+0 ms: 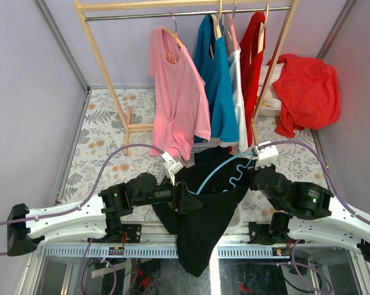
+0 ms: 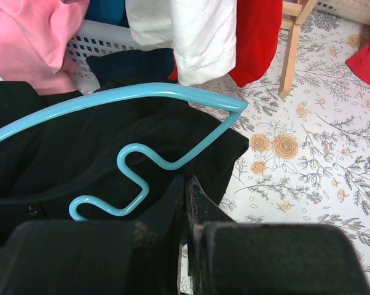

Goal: Place the t-shirt on the hanger
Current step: Pick up the hanger from the bin.

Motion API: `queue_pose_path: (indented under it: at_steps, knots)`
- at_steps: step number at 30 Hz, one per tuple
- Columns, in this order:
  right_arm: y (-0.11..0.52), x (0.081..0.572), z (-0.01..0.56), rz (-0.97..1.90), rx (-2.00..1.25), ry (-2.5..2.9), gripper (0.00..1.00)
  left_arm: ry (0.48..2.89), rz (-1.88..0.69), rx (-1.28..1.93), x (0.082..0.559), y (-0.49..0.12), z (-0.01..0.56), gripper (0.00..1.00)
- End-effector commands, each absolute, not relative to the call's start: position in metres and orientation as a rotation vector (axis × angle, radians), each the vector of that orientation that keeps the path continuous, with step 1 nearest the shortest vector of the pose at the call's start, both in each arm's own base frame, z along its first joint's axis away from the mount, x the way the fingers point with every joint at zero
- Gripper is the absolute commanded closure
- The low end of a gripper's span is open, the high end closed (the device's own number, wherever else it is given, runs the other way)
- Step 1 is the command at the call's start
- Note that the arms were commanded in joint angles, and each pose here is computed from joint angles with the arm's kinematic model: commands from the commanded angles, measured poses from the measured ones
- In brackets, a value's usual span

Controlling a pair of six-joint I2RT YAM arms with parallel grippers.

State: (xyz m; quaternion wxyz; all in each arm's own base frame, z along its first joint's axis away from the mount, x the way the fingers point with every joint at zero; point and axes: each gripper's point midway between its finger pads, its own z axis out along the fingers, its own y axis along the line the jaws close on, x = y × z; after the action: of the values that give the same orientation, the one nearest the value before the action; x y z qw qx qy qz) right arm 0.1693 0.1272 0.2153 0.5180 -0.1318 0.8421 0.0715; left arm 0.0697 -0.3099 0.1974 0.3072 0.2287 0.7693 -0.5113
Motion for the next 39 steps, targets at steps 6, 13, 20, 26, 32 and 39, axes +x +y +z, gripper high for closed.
queue_pose_path:
  at_steps: [6,13,20,26,32,39]
  knots:
    - [0.134,0.173,0.225,0.223,-0.275,1.993,1.0,1.927,-1.423,0.621,0.07,-0.323,0.224,0.41]
    - [0.133,0.172,0.226,0.229,-0.274,1.989,1.0,1.925,-1.424,0.631,0.07,-0.327,0.226,0.49]
    - [0.136,0.173,0.226,0.227,-0.288,1.99,1.0,1.936,-1.41,0.643,0.072,-0.331,0.229,0.8]
    - [0.135,0.172,0.227,0.238,-0.28,1.987,1.0,1.922,-1.428,0.65,0.071,-0.334,0.236,0.91]
    - [0.136,0.171,0.229,0.251,-0.279,1.985,1.0,1.91,-1.427,0.658,0.071,-0.334,0.246,1.0]
    - [0.139,0.169,0.239,0.304,-0.271,1.971,1.0,1.93,-1.34,0.681,0.072,-0.316,0.261,1.0]
